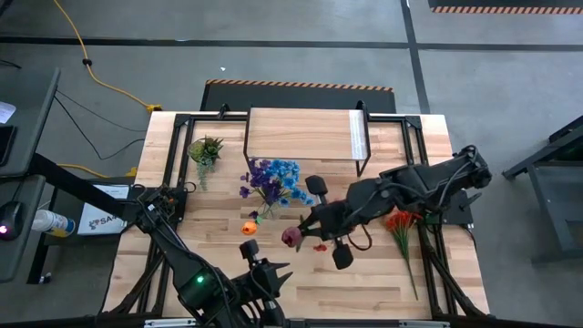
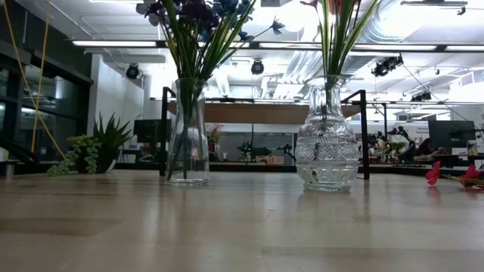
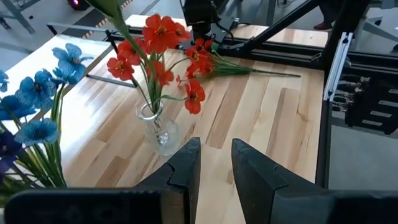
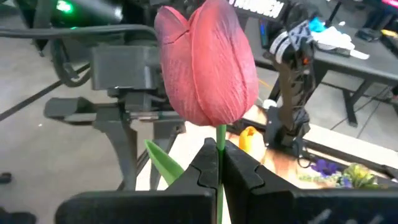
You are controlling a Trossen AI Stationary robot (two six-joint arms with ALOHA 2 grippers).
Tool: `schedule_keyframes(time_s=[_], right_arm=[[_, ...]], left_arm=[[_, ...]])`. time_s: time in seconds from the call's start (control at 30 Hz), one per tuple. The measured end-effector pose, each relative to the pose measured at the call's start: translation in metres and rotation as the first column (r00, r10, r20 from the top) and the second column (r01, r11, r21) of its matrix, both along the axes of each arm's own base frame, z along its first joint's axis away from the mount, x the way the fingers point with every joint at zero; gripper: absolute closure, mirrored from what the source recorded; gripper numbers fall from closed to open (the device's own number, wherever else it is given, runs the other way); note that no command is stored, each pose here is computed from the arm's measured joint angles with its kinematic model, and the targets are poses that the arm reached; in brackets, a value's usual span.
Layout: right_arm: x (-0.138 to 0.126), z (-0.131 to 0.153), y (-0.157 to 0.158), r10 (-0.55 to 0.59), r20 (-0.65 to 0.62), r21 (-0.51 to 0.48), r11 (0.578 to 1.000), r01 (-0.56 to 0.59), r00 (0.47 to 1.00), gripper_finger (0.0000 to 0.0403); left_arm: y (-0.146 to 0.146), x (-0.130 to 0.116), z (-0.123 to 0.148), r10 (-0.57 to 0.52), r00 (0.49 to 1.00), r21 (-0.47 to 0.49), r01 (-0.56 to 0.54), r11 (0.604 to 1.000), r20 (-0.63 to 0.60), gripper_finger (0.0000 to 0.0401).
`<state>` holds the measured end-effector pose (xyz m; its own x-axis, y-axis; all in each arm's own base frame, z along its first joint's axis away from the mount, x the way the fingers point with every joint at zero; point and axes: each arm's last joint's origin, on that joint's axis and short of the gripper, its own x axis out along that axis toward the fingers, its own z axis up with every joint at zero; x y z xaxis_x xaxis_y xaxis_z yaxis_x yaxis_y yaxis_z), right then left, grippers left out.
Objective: Pick and place flowers into a vace then onto a shelf
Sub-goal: Put the dark red flower into the right transparent crystal vase
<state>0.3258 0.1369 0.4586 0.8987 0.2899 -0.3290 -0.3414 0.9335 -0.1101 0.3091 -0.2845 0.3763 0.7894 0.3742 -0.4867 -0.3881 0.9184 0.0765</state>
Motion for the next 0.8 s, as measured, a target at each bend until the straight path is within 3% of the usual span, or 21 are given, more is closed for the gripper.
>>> schedule_keyframes(time_s=[0.8], right_arm=[[0.014,-0.021,0.004,0.027,-0.080,-0.047,0.998,-0.031,0.996,0.0403]], left_arm=[[0.001,-0.001,-0.001,0.015,1.000,-0.013,-0.015,1.000,0.003,0.0277]])
